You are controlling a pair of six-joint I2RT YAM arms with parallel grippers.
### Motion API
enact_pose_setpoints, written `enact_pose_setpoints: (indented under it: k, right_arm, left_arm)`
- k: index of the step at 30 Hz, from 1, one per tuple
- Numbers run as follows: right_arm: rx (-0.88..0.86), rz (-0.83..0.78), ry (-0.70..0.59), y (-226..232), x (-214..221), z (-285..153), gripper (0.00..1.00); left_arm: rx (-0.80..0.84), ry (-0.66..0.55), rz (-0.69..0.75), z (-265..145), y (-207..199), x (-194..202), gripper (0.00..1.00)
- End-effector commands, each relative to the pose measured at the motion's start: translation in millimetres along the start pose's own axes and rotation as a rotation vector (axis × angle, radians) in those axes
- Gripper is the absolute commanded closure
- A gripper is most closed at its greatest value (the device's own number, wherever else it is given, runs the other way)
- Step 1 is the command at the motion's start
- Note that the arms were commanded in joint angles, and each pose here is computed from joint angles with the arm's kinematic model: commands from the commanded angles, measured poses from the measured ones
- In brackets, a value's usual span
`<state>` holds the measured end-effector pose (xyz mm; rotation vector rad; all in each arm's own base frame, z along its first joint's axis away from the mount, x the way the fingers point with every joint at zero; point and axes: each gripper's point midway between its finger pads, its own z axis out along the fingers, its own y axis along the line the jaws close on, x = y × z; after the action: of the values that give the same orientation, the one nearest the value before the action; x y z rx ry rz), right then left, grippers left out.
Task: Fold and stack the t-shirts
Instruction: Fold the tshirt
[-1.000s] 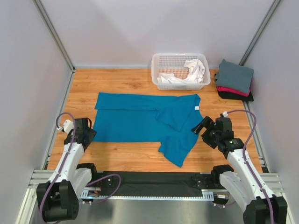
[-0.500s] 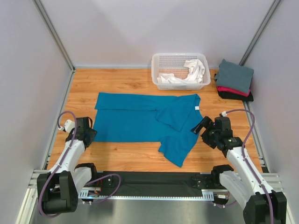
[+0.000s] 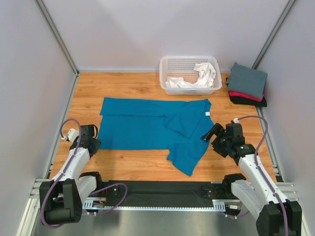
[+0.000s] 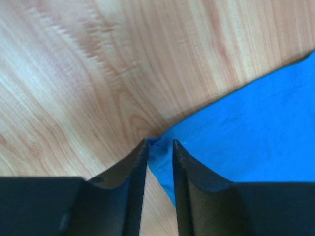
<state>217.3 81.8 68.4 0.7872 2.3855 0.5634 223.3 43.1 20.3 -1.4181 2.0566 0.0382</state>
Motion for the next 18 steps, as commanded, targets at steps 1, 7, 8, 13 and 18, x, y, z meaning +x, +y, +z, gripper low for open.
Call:
enact_pose_setpoints:
  k: [1, 7, 8, 13, 18]
  right_arm:
    - [-0.034, 0.041, 0.019, 10, 1, -4, 0.0]
    - [0.028, 0.081, 0.093, -4, 28, -18, 0.0]
    - [0.077, 0.088, 0.121, -15, 37, -23, 0.0]
    - [0.136, 0.112, 0.189, -32, 65, -31, 0.0]
    - [0.187, 0.054, 0.29, -30, 90, -32, 0.05]
  left_arm:
    - [-0.037, 0.024, -0.006, 4, 12, 9, 0.71]
    - [-0.057, 0.051, 0.004, 8, 12, 13, 1.0]
    - [-0.064, 0.052, 0.005, 8, 14, 14, 1.0]
    - [-0.08, 0.047, -0.013, 8, 20, 15, 1.0]
    - [-0.073, 0.043, -0.019, 8, 21, 17, 1.0]
